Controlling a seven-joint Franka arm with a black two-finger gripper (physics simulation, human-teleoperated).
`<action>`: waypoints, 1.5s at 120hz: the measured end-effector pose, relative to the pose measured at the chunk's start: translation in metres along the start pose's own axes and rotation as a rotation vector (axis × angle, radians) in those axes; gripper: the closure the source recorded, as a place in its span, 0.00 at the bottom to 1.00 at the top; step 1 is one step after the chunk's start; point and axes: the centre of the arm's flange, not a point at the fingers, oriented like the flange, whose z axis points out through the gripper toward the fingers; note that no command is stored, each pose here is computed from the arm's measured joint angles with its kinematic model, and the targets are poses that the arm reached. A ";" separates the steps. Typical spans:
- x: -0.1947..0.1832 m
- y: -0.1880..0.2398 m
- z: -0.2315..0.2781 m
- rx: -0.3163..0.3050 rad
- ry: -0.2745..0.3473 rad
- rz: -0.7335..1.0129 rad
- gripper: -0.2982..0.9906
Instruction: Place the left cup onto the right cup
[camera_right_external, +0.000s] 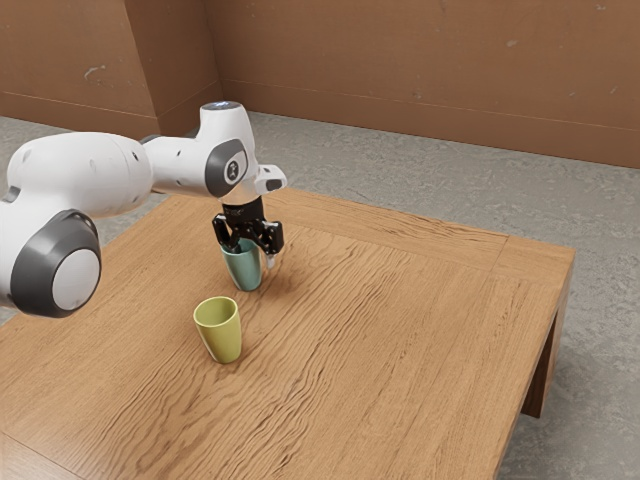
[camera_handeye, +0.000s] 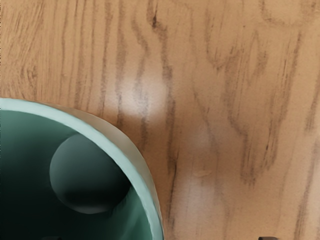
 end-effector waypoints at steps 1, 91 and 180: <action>0.000 0.000 0.000 0.000 0.000 0.000 0.39; 0.000 -0.009 -0.001 0.013 0.002 -0.011 0.67; 0.000 -0.009 -0.001 0.022 0.001 -0.024 0.83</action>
